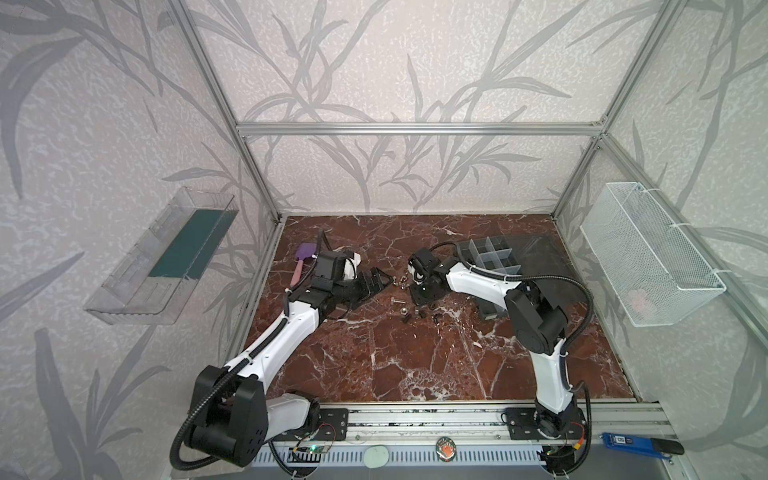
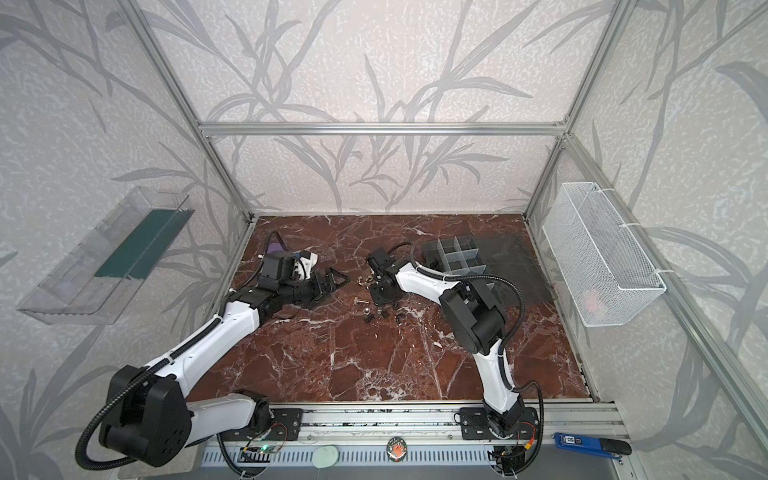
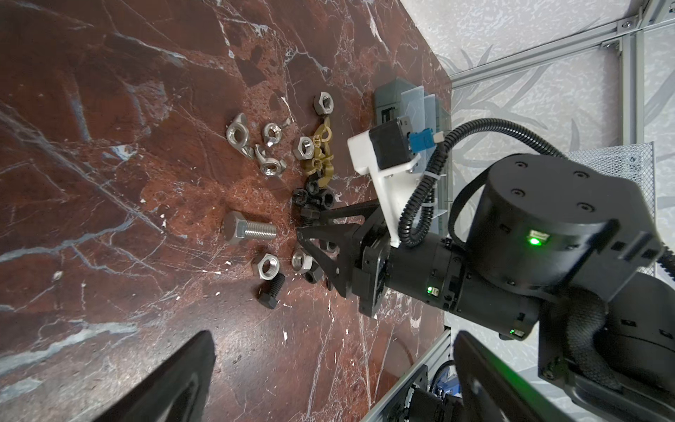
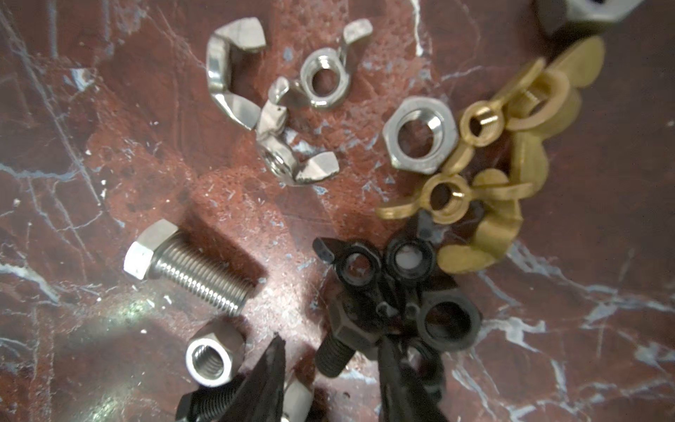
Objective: Sort the screws and nuts into containers
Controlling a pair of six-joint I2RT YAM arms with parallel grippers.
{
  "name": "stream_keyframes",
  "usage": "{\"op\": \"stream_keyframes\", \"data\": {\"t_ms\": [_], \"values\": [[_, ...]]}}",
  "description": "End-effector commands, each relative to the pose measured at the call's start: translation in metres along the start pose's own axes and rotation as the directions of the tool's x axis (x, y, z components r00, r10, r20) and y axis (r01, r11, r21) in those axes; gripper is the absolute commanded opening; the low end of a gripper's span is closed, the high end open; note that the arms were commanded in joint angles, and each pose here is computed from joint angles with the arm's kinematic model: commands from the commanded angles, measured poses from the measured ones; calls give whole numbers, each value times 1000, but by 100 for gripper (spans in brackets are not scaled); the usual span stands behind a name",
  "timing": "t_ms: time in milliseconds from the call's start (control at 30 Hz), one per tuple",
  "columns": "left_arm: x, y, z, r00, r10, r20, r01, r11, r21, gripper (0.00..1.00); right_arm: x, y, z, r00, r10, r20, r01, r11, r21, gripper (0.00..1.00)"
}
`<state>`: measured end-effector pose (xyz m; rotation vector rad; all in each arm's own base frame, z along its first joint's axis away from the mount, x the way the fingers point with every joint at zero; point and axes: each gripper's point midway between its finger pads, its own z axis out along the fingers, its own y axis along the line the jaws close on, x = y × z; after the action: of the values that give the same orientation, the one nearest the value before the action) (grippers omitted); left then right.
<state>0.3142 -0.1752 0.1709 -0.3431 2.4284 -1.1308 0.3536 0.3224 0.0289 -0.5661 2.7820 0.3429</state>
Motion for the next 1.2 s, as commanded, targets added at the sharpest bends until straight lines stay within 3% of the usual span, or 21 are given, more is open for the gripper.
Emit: {"op": "stream_keyframes", "data": {"t_ms": [0, 400, 667, 900, 1167], "values": [[-1, -3, 0, 1000, -7, 6, 7, 1000, 22, 99, -6, -1, 7, 1000, 7, 4, -7, 1000, 8, 40], [-1, -2, 0, 1000, -11, 3, 10, 1000, 18, 99, -13, -5, 21, 1000, -18, -5, 18, 999, 37, 33], [-2, -5, -5, 1000, 2, 21, -2, 1000, 14, 99, -16, -11, 13, 1000, -15, 4, 15, 999, 43, 21], [-6, -9, -9, 999, 30, 34, -30, 999, 12, 99, -27, -9, -14, 999, -3, 52, 3, 1000, 8, 17], [-13, -30, -6, 995, 90, 38, -91, 995, 30, 99, -55, -31, -74, 985, 56, 165, -53, 998, -20, 17]]}}
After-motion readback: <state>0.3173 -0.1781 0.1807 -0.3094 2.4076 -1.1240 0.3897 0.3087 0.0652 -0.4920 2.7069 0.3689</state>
